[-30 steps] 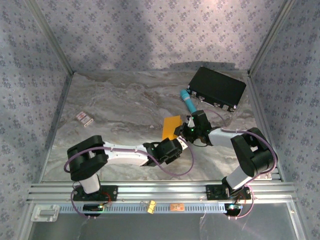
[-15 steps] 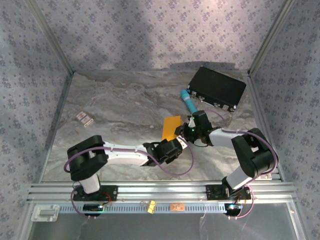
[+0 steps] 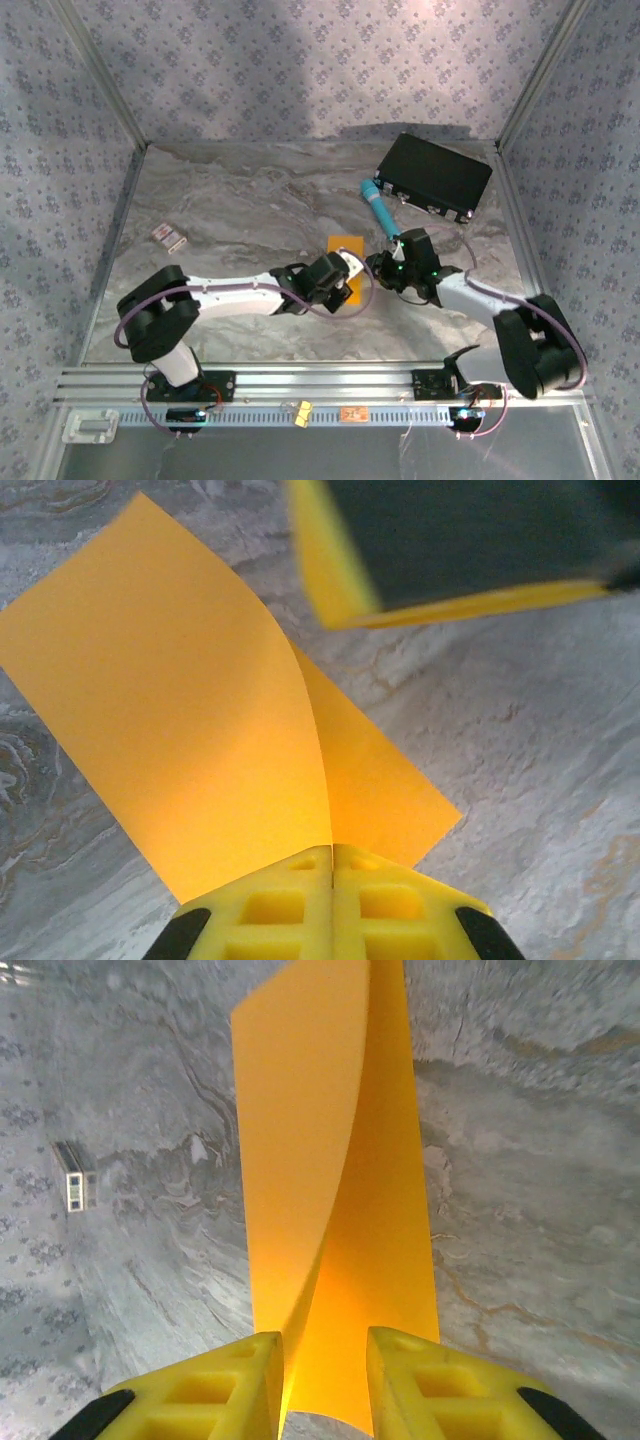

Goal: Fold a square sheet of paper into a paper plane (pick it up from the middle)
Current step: Fold the triangle a second time at the center of the table.

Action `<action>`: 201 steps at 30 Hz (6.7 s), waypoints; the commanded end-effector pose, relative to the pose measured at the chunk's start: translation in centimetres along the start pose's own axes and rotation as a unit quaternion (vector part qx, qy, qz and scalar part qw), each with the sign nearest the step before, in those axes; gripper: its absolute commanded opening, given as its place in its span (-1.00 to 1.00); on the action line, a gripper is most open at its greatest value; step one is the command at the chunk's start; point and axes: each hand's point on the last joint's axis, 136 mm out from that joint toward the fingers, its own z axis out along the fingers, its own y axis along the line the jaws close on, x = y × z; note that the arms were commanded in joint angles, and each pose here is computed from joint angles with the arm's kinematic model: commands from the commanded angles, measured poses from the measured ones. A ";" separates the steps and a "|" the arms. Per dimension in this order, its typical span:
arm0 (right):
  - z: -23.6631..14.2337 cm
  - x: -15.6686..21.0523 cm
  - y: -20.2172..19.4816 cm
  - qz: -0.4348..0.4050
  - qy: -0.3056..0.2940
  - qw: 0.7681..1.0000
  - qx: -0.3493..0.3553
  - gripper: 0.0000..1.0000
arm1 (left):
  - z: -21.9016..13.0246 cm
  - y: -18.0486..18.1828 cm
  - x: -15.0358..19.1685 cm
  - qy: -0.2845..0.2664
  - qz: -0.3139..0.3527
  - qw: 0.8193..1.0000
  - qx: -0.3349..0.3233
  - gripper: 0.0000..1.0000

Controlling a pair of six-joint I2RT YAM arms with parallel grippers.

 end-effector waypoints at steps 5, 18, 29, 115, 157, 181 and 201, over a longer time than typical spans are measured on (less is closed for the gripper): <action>-1.2 1.9 -1.9 0.001 0.002 0.999 0.034 -0.51 | -0.9 -1.1 -0.3 0.018 -0.103 0.985 0.137 -1.00; 1.3 4.3 1.4 -0.027 0.029 0.999 -0.017 -0.77 | -0.7 0.2 0.2 0.030 -0.161 0.971 0.175 -0.96; 3.1 3.4 3.1 -0.034 0.035 0.998 -0.031 -0.80 | -0.2 0.8 -0.4 0.030 -0.169 0.968 0.184 -0.78; 1.5 6.4 -6.4 -0.060 0.081 0.978 0.180 -0.81 | 1.3 1.4 -0.3 0.030 -0.262 0.946 0.186 -1.00; 3.0 6.7 -6.0 -0.044 0.076 0.985 0.146 -0.83 | 2.7 2.0 0.7 0.048 -0.272 0.948 0.161 -0.99; 2.9 6.5 -5.7 -0.065 0.099 0.981 0.152 -0.84 | 4.2 3.4 1.1 0.061 -0.234 0.963 0.121 -0.98; 3.0 6.6 -5.7 -0.063 0.098 0.982 0.152 -0.84 | 4.7 3.9 1.7 0.071 -0.226 0.966 0.105 -0.99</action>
